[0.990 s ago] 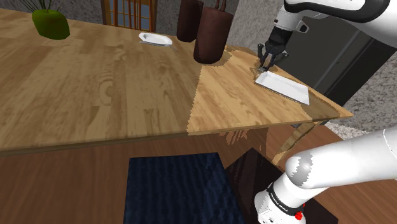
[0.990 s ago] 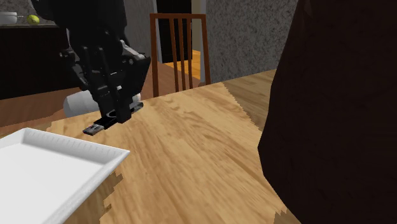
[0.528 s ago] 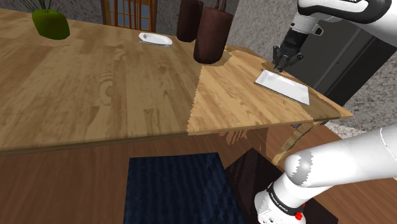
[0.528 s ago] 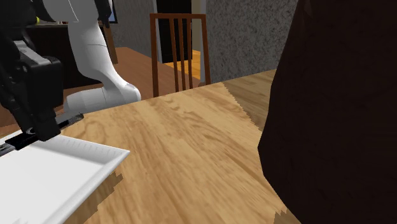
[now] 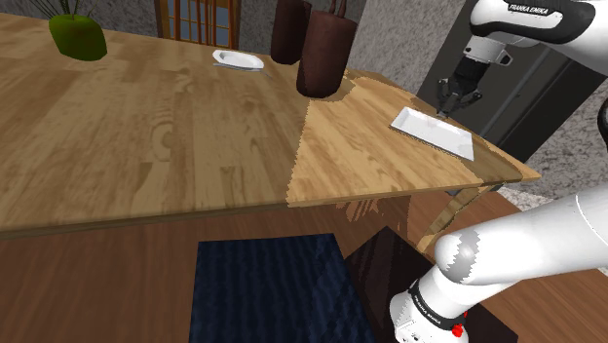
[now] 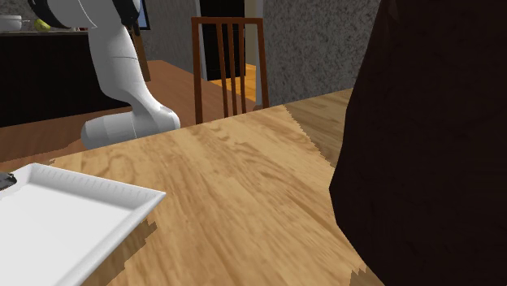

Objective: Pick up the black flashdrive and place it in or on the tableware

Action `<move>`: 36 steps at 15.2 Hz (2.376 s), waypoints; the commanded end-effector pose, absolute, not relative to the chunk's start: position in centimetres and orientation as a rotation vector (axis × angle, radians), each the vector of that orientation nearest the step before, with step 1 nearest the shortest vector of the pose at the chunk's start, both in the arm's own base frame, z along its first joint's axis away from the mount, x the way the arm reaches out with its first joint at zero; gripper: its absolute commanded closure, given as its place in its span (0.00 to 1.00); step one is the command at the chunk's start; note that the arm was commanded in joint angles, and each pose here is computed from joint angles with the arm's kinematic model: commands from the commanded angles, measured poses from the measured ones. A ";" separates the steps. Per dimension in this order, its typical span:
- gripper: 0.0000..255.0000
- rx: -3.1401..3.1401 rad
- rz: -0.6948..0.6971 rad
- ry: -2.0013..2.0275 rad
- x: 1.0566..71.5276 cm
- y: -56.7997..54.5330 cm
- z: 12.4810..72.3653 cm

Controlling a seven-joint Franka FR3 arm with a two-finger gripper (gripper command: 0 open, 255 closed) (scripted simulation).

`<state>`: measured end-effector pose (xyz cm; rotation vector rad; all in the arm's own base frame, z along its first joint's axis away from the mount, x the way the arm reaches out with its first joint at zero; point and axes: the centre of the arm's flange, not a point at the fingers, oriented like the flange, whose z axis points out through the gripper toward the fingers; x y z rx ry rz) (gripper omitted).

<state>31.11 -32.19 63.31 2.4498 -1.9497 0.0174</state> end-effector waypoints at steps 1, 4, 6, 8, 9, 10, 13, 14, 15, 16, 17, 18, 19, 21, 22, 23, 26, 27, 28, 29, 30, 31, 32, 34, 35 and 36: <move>1.00 2.451 0.018 -1.949 31.1 -32.4 62.4; 1.00 2.451 0.018 -1.949 31.1 -32.4 60.8; 1.00 2.451 0.018 -1.949 31.1 -32.4 59.7; 1.00 2.451 0.018 -1.949 31.1 -32.4 58.7; 1.00 2.451 0.018 -1.949 31.1 -32.4 58.2; 1.00 2.451 0.018 -1.949 31.1 -32.4 57.6; 1.00 2.451 0.018 -1.949 31.1 -32.4 57.3; 1.00 2.451 0.018 -1.949 31.1 -32.4 57.3; 1.00 2.451 0.018 -1.949 31.1 -32.4 57.3; 1.00 2.451 0.018 -1.949 31.1 -32.4 57.3; 1.00 2.451 0.018 -1.949 31.1 -32.4 57.3; 1.00 2.451 0.018 -1.949 31.1 -32.4 57.3; 0.00 2.451 0.018 -1.949 31.1 -32.4 57.3; 0.00 2.451 0.018 -1.949 31.1 -32.4 57.3; 0.00 2.451 0.018 -1.949 31.1 -32.4 57.3; 0.00 2.451 0.018 -1.949 31.1 -32.4 57.3; 0.00 2.451 0.018 -1.949 31.1 -32.4 59.9; 0.00 2.451 0.018 -1.949 31.1 -32.3 61.2; 0.00 2.451 0.018 -1.949 31.1 -32.3 62.3; 0.00 2.451 0.018 -1.949 31.1 -32.3 62.3; 0.00 2.451 0.018 -1.949 31.1 -32.3 62.3; 0.00 2.451 0.018 -1.949 31.1 -32.3 62.3; 0.00 2.451 0.018 -1.949 31.1 -32.3 62.3; 0.00 2.451 0.018 -1.949 31.1 -32.3 62.3; 0.00 2.451 0.018 -1.949 31.1 -32.3 62.3; 0.00 2.451 0.018 -1.949 31.1 -32.3 62.3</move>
